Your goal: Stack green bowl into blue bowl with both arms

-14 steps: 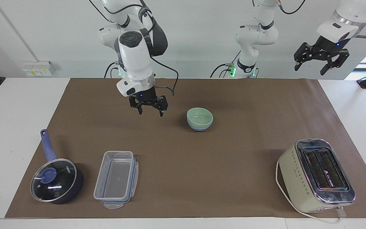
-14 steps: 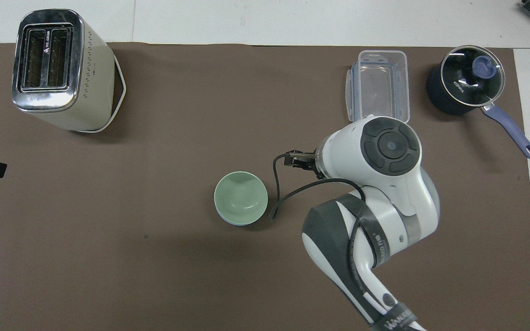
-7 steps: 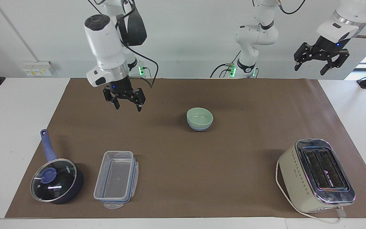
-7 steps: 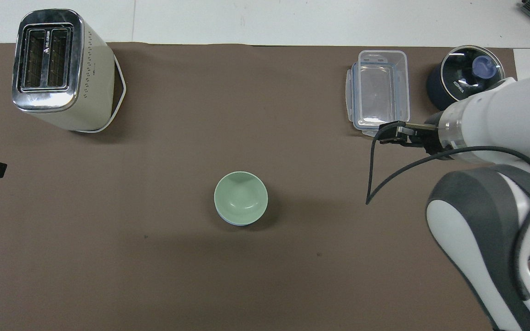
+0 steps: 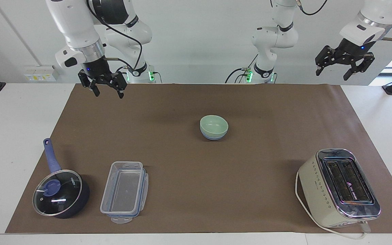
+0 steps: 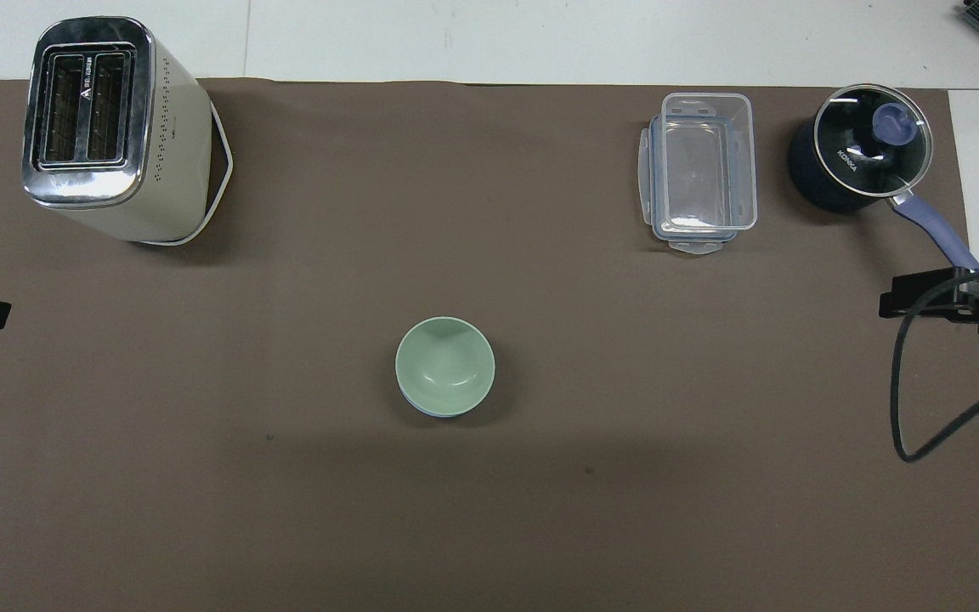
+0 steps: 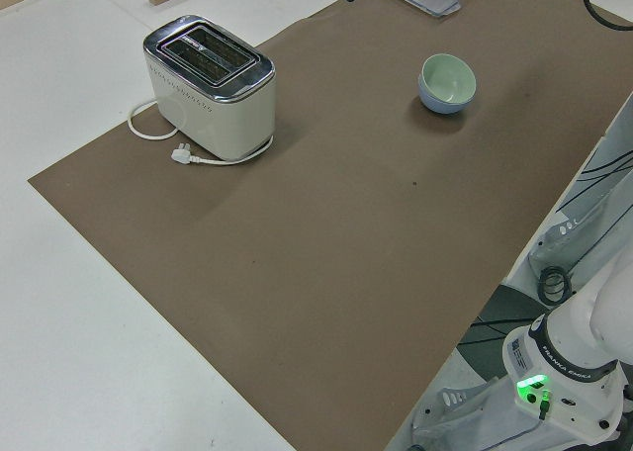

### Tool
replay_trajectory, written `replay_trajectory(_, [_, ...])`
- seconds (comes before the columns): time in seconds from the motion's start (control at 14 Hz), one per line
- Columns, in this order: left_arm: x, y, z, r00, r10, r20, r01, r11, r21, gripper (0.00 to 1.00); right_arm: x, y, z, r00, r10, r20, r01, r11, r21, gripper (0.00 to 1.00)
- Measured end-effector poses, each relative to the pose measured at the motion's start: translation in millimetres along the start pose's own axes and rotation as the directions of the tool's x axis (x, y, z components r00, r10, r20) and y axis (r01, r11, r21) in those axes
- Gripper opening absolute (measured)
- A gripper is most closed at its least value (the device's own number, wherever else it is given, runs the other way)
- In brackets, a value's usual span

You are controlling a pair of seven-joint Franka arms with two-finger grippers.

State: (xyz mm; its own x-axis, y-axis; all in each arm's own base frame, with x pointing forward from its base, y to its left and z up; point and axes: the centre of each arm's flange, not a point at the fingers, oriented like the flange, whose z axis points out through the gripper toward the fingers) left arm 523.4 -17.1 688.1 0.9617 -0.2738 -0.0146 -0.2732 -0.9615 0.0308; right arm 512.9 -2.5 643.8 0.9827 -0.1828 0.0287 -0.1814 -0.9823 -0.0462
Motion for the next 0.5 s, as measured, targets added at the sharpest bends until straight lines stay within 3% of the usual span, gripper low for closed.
replay_trajectory(0.36, [-0.1, -0.4, 0.0, 1.000, -0.001, 0.000, 0.001, 1.000, 0.000, 1.00, 1.1, 0.0, 2.0, 1.000, -0.005, 0.004, 0.005, 1.000, -0.001, 1.00])
replay_trajectory(0.5, [-0.2, -0.7, 0.0, 1.000, -0.001, 0.000, 0.001, 1.000, 0.000, 1.00, 1.3, 0.5, 0.7, 0.998, -0.069, 0.000, 0.069, 0.998, -0.011, 1.00])
